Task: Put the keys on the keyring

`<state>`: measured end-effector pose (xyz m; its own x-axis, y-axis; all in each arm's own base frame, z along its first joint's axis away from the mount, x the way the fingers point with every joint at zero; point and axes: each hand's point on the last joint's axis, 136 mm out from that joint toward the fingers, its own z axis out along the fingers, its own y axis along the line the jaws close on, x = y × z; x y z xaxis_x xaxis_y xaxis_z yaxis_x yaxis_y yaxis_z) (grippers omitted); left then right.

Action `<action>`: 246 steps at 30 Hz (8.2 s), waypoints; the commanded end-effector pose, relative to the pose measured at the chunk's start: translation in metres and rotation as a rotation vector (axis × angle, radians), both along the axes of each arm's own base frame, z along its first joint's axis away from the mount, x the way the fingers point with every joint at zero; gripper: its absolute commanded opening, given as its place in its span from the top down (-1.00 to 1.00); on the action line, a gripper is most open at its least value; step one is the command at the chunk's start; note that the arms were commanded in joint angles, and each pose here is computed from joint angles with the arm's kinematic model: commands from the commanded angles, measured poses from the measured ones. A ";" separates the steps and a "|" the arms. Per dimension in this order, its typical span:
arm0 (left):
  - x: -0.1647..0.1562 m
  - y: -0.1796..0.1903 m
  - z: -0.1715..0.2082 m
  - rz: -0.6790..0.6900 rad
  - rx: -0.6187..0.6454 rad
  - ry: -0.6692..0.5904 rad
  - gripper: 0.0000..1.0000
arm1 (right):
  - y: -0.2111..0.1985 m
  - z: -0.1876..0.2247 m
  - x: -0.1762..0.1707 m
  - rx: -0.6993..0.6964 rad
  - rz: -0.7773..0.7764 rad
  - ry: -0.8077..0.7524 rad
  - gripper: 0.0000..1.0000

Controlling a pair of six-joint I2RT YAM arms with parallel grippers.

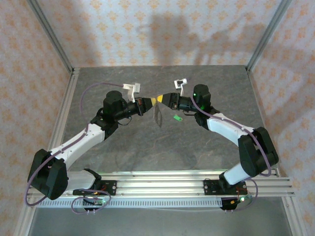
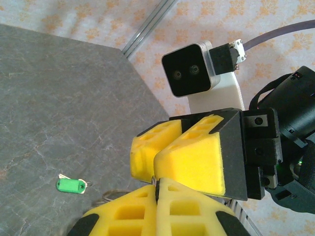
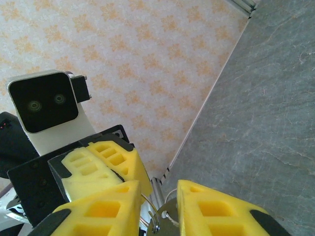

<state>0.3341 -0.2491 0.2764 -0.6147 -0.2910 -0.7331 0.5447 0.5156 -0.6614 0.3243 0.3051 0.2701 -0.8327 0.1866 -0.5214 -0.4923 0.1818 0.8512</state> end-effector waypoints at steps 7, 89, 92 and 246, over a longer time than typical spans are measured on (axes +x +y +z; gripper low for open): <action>0.001 -0.003 0.031 -0.023 -0.041 -0.090 1.00 | 0.007 0.019 -0.016 0.034 0.071 -0.083 0.40; 0.005 -0.005 0.067 -0.116 -0.203 -0.048 0.81 | 0.001 0.092 -0.003 0.177 -0.078 -0.126 1.00; 0.004 -0.007 0.067 -0.120 -0.196 -0.051 0.80 | 0.002 0.090 -0.002 0.175 -0.078 -0.121 1.00; 0.030 -0.002 0.128 0.019 0.091 -0.092 -0.81 | -0.061 0.119 0.004 0.066 -0.221 -0.343 1.00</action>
